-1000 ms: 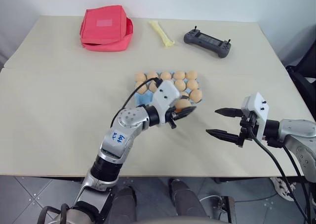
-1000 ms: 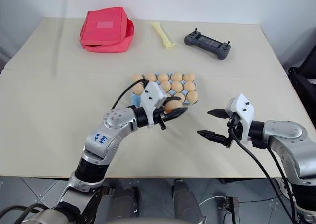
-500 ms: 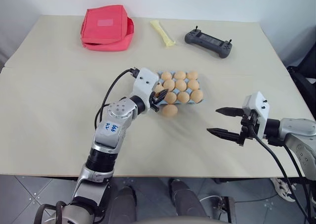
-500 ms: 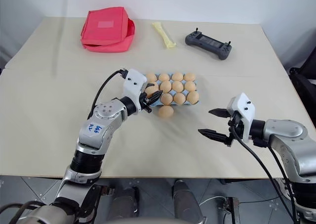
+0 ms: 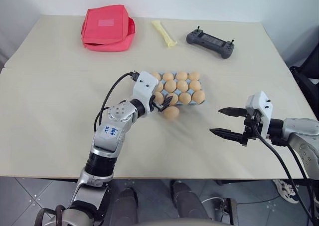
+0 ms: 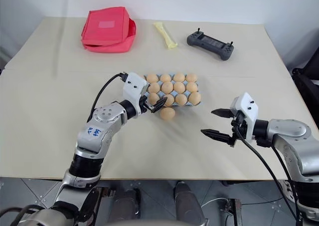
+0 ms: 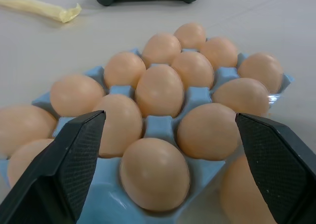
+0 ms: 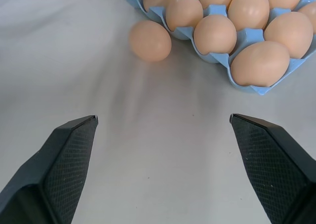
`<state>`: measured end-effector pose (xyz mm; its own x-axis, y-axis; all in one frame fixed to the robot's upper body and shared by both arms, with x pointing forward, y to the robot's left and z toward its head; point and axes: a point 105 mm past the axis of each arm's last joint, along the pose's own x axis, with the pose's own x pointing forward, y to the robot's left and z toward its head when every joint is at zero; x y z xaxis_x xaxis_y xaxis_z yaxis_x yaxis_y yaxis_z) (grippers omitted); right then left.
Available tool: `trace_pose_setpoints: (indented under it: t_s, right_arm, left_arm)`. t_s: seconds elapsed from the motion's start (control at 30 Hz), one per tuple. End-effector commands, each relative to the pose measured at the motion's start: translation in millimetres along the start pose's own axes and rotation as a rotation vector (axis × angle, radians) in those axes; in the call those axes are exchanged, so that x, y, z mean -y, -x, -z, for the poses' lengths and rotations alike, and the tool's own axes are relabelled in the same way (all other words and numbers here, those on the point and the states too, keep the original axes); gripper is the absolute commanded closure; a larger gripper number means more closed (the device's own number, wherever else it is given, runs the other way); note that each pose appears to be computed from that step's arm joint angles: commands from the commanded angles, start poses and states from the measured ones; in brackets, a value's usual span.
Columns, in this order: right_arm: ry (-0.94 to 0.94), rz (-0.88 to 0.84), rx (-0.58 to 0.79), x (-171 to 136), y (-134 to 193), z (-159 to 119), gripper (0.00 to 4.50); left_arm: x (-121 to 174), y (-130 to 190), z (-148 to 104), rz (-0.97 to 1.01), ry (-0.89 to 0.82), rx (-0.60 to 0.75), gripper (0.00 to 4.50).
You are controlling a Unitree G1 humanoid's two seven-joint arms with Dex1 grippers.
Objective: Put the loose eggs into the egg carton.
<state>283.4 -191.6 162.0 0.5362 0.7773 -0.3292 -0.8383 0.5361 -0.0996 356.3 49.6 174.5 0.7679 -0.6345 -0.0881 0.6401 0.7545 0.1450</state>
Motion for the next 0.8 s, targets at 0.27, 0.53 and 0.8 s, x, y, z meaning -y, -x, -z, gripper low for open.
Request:
trace_pose_setpoints:
  t_s: [0.27,0.53,0.8]
  right_arm:
    - [0.052,0.003,0.025,4.3,4.7,-12.1,0.0]
    - [0.056,0.003,0.017,7.3,4.2,-13.6,0.0]
    - [0.062,-0.002,0.019,6.8,0.7,-16.7,0.0]
  left_arm:
    - [5.3,78.1,-2.5,0.221,0.114,0.07,0.02]
    - [-1.8,127.6,31.9,0.327,0.075,-0.081,0.02]
    - [4.6,102.6,27.4,0.336,-0.019,-0.061,0.02]
